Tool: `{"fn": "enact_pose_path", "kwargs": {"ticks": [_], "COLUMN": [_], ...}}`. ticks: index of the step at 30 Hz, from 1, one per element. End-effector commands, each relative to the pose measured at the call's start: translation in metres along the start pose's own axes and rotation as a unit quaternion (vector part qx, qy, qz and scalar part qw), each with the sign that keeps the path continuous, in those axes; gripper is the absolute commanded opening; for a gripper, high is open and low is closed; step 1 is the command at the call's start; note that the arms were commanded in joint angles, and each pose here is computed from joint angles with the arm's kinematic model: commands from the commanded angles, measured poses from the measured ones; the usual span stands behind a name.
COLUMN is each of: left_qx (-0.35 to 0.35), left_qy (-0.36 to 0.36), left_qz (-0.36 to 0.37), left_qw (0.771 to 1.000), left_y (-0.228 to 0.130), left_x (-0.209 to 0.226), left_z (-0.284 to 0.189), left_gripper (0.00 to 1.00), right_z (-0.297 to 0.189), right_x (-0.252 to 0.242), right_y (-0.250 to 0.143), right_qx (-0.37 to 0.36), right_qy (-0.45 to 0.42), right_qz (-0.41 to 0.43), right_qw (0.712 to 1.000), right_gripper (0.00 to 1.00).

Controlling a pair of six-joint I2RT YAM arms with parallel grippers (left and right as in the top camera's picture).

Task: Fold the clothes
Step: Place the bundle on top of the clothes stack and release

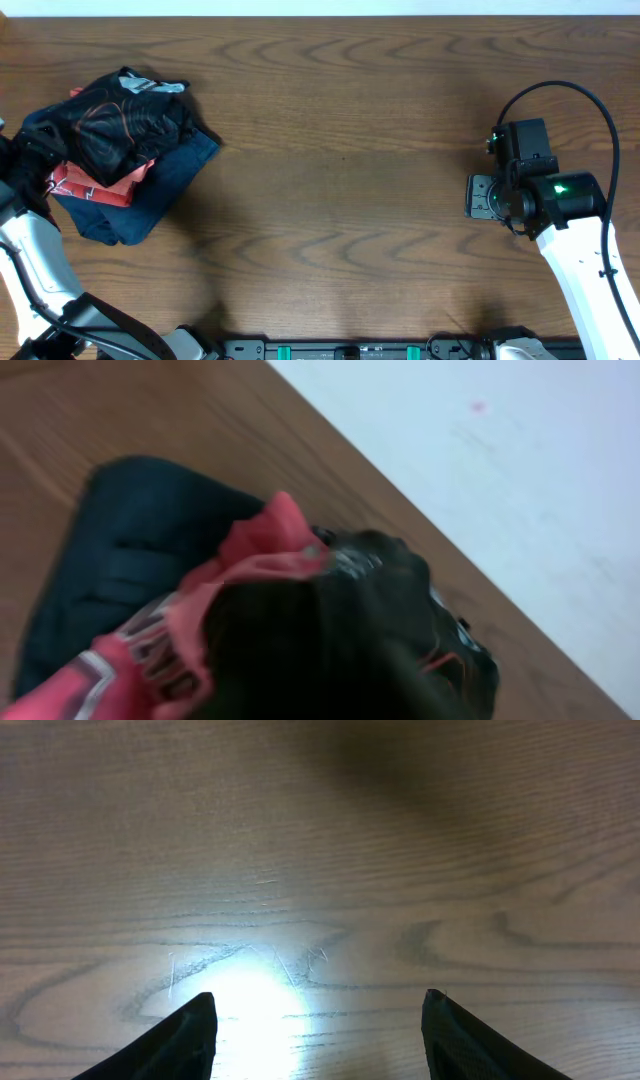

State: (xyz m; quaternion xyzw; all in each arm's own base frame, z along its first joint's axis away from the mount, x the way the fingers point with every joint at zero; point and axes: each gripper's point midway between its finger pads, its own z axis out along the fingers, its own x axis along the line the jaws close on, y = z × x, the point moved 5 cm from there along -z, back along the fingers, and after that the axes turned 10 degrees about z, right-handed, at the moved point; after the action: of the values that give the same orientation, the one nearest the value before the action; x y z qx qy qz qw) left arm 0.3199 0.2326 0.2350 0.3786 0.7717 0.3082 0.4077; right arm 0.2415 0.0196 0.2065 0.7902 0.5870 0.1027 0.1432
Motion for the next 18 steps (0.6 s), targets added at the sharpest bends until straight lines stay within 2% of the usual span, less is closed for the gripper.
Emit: {"fn": "enact_pose_path", "kwargs": {"ticks": [1, 2, 7, 13, 18], "left_qx": [-0.017, -0.019, -0.027, -0.043, -0.008], "left_qy": [0.063, 0.070, 0.065, -0.090, -0.148], "left_qz": [0.004, 0.003, 0.006, 0.045, 0.087], "left_qw": [0.998, 0.997, 0.997, 0.994, 0.985], "left_y": [0.006, 0.007, 0.011, 0.019, -0.004], "left_x": [0.017, 0.018, 0.016, -0.048, -0.100], "left_z": [-0.005, -0.006, -0.005, 0.004, 0.022], "left_gripper": [0.84, 0.99, 0.98, 0.98, 0.98], "right_z": [-0.005, -0.005, -0.005, -0.004, -0.004], "right_x": [-0.003, -0.003, -0.005, -0.004, -0.001], "right_y": [0.005, 0.005, 0.006, 0.010, 0.012], "right_qx": [-0.012, -0.012, -0.014, -0.022, -0.022], "right_qy": [-0.002, -0.002, -0.003, 0.000, 0.016], "right_qz": [0.003, 0.003, 0.008, 0.012, 0.017], "right_qw": [1.000, 1.000, 1.000, 1.000, 0.999], "right_gripper": [0.64, 0.65, 0.67, 0.68, 0.69]}}
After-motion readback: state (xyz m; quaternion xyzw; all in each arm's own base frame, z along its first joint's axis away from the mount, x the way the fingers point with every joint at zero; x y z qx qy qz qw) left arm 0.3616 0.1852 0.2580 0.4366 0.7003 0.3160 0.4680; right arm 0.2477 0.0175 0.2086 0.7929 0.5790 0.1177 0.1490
